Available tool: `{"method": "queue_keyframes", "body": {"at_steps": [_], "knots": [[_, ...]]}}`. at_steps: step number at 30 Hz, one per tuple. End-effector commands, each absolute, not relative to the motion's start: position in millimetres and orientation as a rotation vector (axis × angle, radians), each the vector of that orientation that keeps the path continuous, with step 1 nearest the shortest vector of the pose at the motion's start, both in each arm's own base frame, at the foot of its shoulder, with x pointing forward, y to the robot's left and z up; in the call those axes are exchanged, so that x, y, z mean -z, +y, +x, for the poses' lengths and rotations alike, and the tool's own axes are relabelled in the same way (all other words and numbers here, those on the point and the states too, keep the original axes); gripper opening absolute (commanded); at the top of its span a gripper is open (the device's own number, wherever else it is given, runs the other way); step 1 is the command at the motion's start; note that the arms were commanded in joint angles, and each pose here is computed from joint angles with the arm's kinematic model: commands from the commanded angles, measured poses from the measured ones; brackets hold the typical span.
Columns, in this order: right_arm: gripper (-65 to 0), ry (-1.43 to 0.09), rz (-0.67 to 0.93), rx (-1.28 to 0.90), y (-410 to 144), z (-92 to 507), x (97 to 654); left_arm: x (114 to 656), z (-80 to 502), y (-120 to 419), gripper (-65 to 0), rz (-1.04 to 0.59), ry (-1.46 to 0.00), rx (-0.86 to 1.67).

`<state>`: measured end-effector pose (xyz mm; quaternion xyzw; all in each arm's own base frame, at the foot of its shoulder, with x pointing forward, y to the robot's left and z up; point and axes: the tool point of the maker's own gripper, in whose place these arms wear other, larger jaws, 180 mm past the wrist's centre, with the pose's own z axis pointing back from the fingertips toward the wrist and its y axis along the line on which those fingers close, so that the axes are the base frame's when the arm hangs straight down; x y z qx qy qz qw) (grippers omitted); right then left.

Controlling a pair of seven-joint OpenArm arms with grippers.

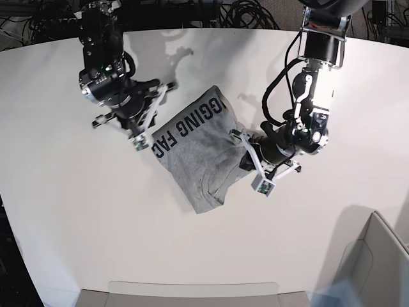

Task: Fold the T-shirt properly
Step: 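Grasp the folded bundle with both grippers and flatten it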

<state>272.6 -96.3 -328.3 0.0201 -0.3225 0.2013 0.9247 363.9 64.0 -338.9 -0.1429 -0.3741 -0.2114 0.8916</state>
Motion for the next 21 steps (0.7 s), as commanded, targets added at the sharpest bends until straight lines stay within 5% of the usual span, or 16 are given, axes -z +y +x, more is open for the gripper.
{"method": "queue_keyframes", "body": {"at_steps": [1,4,13,21], "knots": [[-63.6,-0.755,0.012,-0.373,-109,295,306,318,364,58,-65.0,-0.314,-0.848,0.460],[-63.5,-0.802,-0.029,-0.322,-130,323,294,310,343,45,-65.0,-0.339,-0.876,0.494],[-63.6,-0.673,-0.013,-0.260,-147,379,344,375,278,-16,-65.0,-0.430,-0.644,0.682],[-63.6,-0.527,0.038,-0.435,-94,345,396,409,277,14,-65.0,-0.373,-0.544,0.636]]}}
